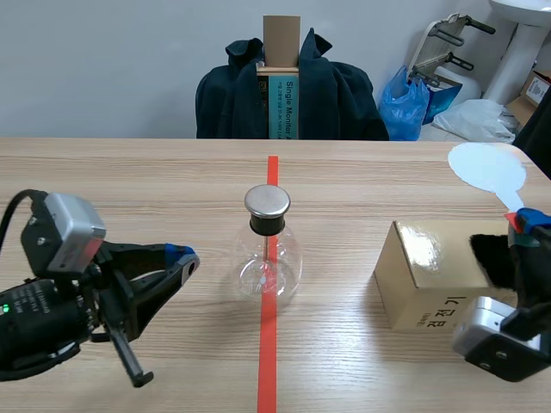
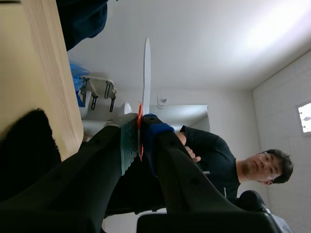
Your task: Do the electroscope experiment.
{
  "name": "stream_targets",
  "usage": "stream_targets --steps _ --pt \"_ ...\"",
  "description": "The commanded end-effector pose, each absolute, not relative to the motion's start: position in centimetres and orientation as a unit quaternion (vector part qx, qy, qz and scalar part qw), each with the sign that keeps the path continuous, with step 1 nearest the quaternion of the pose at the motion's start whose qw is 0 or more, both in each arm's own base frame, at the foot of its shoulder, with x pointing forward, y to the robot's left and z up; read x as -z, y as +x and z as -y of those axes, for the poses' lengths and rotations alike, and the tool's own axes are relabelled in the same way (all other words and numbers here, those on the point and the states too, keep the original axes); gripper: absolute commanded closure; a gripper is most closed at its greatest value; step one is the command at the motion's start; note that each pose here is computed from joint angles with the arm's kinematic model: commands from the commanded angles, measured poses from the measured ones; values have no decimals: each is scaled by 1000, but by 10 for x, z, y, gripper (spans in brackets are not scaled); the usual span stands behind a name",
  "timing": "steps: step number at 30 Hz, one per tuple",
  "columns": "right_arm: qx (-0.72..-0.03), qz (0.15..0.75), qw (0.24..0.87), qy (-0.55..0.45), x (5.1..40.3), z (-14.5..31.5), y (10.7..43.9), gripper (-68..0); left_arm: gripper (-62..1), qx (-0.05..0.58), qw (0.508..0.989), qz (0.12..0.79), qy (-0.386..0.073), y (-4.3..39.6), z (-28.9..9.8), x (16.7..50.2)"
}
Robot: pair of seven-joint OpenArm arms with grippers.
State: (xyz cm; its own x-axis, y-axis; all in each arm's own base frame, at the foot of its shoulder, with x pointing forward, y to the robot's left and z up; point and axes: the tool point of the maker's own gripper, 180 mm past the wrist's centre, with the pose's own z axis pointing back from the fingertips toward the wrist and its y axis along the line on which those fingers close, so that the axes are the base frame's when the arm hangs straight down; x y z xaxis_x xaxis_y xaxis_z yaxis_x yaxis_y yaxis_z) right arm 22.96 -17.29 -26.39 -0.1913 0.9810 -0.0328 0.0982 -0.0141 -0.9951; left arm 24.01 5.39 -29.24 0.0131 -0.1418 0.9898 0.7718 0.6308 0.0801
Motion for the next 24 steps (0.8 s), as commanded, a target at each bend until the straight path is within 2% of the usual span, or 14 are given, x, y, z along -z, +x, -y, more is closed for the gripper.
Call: stream_targets --steps 1,3,4,8,18,24 --pt "-506 585 393 -498 249 170 236 -7 -273 340 651 625 -263 235 -53 278" --pt "-508 581 400 -495 258 170 239 -7 -439 343 643 633 -262 227 -54 264" --pt "-510 581 403 -490 263 168 240 -7 -496 343 640 637 -260 224 -54 258" --pt "-517 575 415 -480 280 167 241 -7 -623 350 638 639 -250 210 -56 239" --pt "-540 557 438 -454 313 164 233 -7 -623 366 658 621 -219 193 -57 209" --pt "-557 547 440 -445 326 164 227 -7 -623 382 683 592 -191 195 -61 218"
